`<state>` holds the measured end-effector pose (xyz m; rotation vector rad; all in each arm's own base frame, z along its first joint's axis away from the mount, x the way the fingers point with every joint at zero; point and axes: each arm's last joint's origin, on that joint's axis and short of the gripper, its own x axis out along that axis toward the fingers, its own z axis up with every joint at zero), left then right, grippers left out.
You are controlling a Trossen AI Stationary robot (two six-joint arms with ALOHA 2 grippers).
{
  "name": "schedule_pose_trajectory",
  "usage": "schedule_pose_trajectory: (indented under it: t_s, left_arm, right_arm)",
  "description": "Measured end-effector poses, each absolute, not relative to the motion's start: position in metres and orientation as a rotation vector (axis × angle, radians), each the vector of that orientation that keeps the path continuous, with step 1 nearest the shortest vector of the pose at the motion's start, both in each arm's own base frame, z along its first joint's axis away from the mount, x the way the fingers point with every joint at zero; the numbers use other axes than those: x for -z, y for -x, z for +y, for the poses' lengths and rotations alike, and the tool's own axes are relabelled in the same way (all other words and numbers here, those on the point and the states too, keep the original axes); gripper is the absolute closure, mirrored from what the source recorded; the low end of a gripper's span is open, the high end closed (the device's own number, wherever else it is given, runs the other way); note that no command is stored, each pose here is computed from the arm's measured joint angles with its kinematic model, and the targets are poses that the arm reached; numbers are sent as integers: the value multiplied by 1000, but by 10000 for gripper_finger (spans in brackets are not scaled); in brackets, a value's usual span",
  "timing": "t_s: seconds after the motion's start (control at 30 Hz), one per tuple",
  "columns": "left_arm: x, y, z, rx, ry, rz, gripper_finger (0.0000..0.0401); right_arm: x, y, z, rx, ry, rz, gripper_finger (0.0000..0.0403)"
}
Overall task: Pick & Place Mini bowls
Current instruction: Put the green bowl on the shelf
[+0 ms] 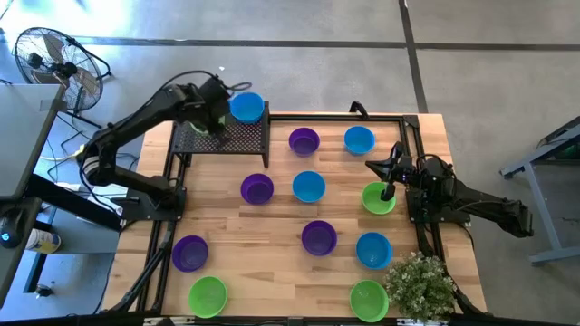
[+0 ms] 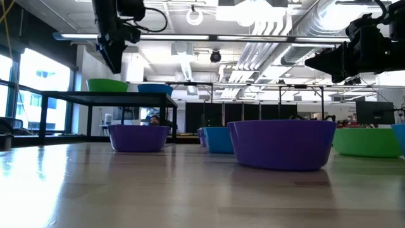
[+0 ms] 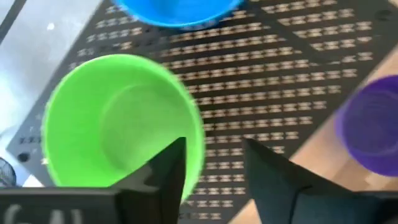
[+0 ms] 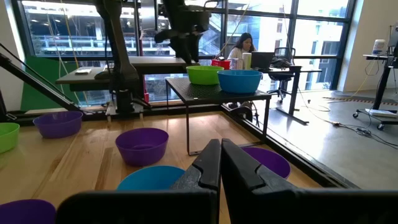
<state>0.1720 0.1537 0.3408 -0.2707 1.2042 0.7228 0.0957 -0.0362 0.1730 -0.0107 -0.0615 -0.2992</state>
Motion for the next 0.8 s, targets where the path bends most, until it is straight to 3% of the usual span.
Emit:
schedule_pose_trajectory:
  t_s: [0.17, 0.47, 0.6, 0.8]
  left_arm:
    - [-336, -160, 167, -701, 343, 1183, 225]
    - [-302, -157, 170, -682, 332, 1273, 259]
    - [-300, -158, 171, -688, 311, 1276, 297]
    - [-300, -157, 172, -714, 283, 1287, 387]
  right_arm:
    - [-173, -96, -36, 299, 11, -61, 402]
    - [-173, -96, -36, 300, 11, -62, 402]
    - [-173, -96, -36, 300, 11, -62, 403]
    - [-173, -96, -36, 299, 11, -61, 402]
